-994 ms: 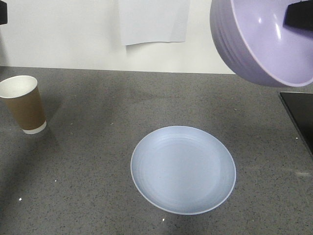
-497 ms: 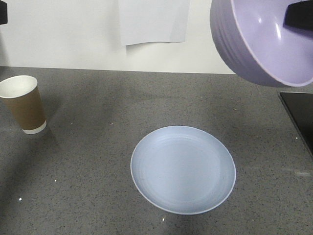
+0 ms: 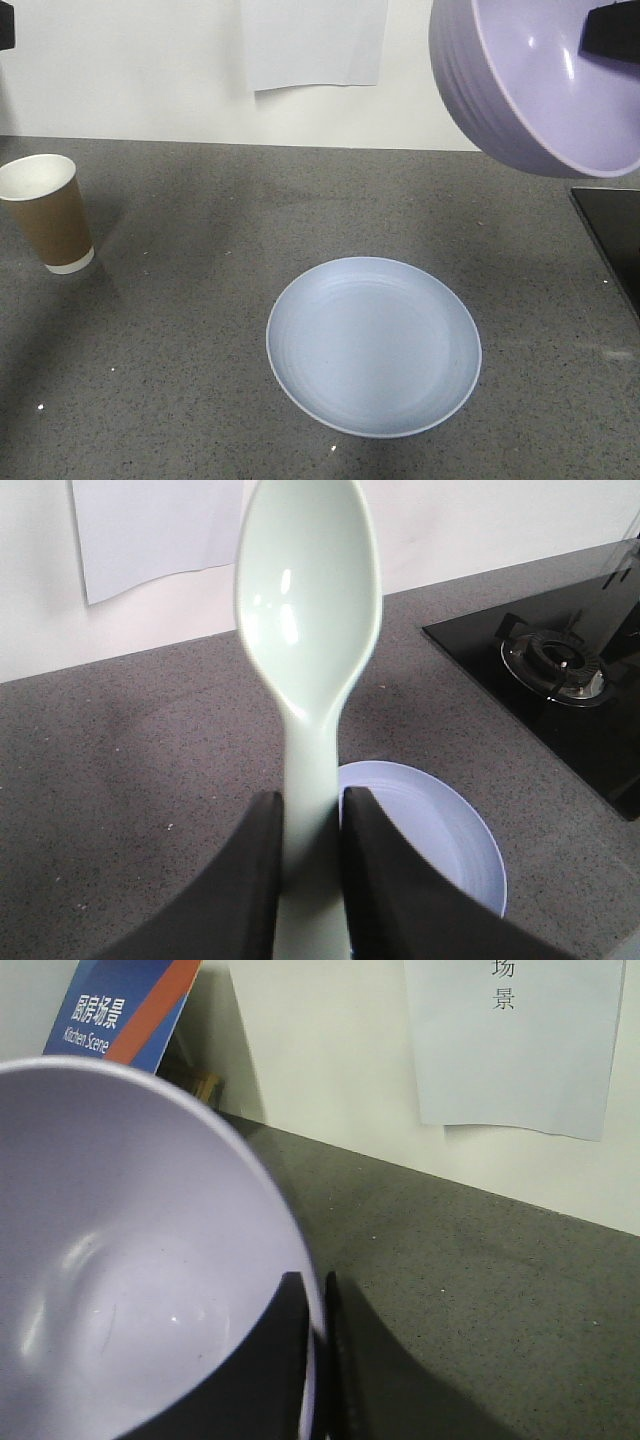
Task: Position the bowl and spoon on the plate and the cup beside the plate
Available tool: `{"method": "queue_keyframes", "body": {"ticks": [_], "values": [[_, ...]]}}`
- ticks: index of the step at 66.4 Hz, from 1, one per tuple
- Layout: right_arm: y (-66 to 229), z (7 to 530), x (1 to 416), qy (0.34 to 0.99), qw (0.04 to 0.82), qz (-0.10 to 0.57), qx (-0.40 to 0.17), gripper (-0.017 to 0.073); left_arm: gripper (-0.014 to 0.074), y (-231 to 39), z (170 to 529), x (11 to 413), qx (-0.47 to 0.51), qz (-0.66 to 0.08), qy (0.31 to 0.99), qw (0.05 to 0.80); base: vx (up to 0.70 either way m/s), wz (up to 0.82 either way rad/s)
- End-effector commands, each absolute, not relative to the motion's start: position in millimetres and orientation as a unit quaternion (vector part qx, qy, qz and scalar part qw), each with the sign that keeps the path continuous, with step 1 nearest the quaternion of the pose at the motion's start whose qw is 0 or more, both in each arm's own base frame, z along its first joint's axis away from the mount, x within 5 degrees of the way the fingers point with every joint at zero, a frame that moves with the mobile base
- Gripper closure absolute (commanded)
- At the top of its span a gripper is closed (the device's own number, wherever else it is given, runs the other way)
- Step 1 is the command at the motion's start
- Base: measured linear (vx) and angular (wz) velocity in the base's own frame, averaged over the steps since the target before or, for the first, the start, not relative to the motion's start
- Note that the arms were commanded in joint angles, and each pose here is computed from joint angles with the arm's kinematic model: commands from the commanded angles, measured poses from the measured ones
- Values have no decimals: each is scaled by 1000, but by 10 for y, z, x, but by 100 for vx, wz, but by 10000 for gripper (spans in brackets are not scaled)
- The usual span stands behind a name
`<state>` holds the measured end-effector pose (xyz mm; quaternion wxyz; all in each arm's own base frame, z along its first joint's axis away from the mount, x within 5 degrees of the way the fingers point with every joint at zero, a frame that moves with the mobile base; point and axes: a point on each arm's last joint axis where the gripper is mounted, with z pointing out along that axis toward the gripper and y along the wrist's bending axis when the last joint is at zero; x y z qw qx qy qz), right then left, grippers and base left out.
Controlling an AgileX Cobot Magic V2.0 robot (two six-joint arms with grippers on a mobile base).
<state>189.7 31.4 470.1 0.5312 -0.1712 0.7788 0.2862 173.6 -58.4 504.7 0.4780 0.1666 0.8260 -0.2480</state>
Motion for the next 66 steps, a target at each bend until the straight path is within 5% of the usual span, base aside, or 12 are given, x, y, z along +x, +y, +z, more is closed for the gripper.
{"method": "queue_keyframes", "body": {"ticks": [1, 66], "values": [[336, 4859, 1836, 751, 566, 296, -167, 565, 600, -606, 5193, 1664, 162, -266, 798, 515, 0, -1], [336, 4859, 1836, 751, 566, 296, -167, 565, 600, -606, 5193, 1664, 162, -266, 798, 515, 0, -1]]}}
